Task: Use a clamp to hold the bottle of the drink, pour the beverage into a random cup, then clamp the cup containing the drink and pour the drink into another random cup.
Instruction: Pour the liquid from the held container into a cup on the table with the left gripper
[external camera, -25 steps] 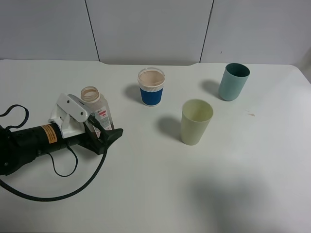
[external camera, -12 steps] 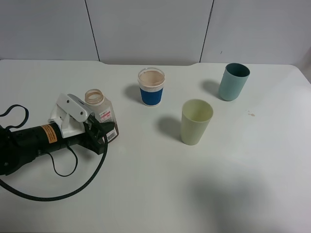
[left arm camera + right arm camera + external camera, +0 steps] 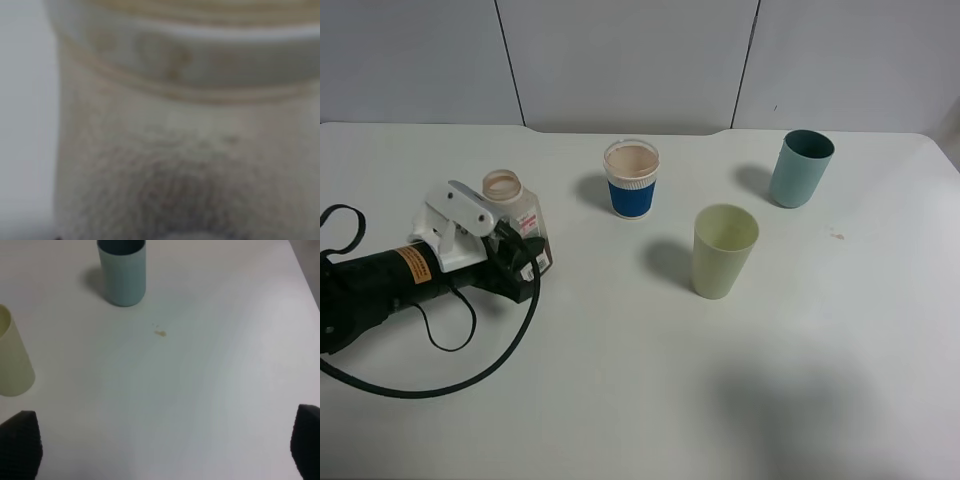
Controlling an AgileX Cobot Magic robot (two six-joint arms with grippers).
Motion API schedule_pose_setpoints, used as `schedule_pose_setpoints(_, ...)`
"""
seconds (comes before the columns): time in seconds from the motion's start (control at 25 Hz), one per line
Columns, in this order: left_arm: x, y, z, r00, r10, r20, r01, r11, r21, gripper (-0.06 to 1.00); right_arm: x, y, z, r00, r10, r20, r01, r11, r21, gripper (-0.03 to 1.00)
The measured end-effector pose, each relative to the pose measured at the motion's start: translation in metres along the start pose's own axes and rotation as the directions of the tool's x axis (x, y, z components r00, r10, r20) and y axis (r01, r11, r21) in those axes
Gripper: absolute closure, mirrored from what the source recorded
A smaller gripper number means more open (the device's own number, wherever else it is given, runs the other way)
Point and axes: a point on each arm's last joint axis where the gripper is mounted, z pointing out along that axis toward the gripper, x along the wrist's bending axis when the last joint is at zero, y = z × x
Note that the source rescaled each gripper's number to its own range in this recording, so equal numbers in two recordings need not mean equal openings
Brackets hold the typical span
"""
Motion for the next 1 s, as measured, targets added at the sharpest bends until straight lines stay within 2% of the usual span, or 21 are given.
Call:
schedule_pose_setpoints(0.12,0.011,0.018,-0.008,0.992,-0.027,-0.123,0.022,0.999,-0.036,0.9,0.0,0.0,0.0,1.0,0.0,0.0,0.0,1.0,0.0,-0.03)
schedule_pose_setpoints(0.24,0.022,0.029,-0.018,0.966,-0.035,-0.257,0.028,0.999,-0.033,0.9,0.0,0.0,0.0,1.0,0.0,0.0,0.0,1.0,0.0,-0.03)
schedule_pose_setpoints(0.4,0.034,0.035,-0.029,0.907,-0.055,-0.419,0.055,0.998,-0.013,0.9,0.0,0.0,0.0,1.0,0.0,0.0,0.0,1.0,0.0,-0.03)
schedule_pose_setpoints(0.6,0.032,0.042,-0.036,0.816,-0.041,-0.576,0.069,0.997,0.027,0.9,0.0,0.0,0.0,1.0,0.0,0.0,0.0,1.0,0.0,-0.03)
schedule_pose_setpoints(0.68,0.028,0.048,-0.032,0.788,-0.006,-0.615,0.057,0.996,0.065,0.9,0.0,0.0,0.0,1.0,0.0,0.0,0.0,1.0,0.0,-0.03)
schedule_pose_setpoints(0.8,0.018,0.058,-0.024,0.768,0.101,-0.632,-0.001,0.988,0.157,0.9,0.0,0.0,0.0,1.0,0.0,0.0,0.0,1.0,0.0,-0.03)
schedule_pose_setpoints(1.0,-0.002,0.082,-0.011,0.744,0.301,-0.597,-0.141,0.944,0.299,0.9,0.0,0.0,0.0,1.0,0.0,0.0,0.0,1.0,0.0,-0.03)
